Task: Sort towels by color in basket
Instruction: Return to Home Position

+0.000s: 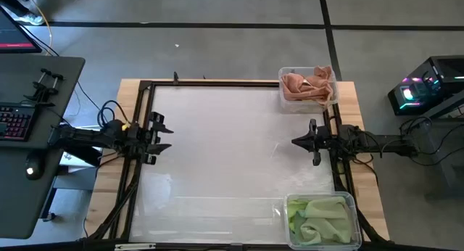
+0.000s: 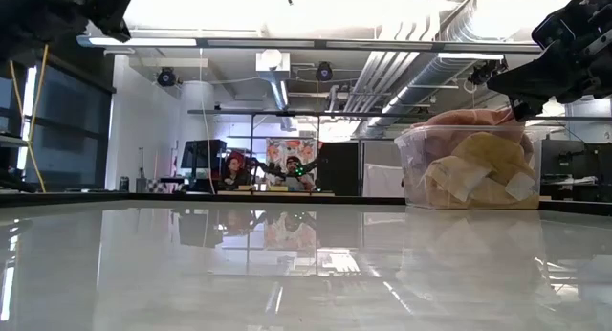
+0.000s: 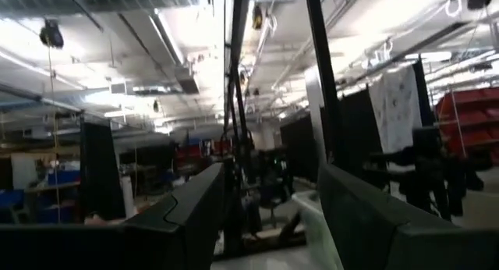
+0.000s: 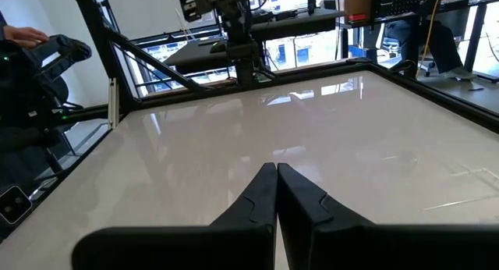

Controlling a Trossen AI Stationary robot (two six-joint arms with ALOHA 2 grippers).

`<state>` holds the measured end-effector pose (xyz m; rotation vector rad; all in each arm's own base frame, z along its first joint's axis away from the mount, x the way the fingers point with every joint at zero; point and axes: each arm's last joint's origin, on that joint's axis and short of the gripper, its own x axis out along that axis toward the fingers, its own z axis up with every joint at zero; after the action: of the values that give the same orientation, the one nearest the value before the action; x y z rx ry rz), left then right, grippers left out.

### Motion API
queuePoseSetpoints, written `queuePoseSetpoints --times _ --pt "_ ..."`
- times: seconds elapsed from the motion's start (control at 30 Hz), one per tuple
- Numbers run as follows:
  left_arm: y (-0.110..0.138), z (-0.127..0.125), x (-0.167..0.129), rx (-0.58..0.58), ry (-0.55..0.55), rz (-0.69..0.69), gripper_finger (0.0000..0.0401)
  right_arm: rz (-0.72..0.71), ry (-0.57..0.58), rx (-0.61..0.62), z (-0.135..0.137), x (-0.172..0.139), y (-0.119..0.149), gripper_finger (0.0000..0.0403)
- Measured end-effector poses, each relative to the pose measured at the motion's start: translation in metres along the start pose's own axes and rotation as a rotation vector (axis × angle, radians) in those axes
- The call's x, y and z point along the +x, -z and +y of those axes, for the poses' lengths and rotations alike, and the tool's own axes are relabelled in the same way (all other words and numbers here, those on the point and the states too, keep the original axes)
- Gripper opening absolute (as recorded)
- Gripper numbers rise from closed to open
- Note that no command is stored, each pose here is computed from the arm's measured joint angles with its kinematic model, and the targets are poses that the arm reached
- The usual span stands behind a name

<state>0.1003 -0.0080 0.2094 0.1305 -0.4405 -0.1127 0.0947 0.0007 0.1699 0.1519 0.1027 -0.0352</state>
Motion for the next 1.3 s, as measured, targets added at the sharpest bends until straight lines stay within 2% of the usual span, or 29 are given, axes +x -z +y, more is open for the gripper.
queuePoseSetpoints --times 0.3,0.47,0.67,1.3 --pt "0.022 -0.004 -0.012 -0.024 0.016 0.256 0.0195 0.000 0.000 0.000 0.000 0.000 0.000 0.0000" --pt "0.035 -0.006 -0.020 -0.117 0.009 0.412 0.0195 0.000 0.000 0.000 0.000 0.000 0.000 0.0000" --pt "0.035 -0.004 -0.020 -0.088 -0.046 0.406 0.0195 0.001 0.001 0.000 0.000 0.000 0.000 0.0000" --pt "0.035 -0.004 -0.020 -0.087 -0.047 0.413 0.0195 0.001 0.000 0.000 0.000 0.000 0.000 0.0000"
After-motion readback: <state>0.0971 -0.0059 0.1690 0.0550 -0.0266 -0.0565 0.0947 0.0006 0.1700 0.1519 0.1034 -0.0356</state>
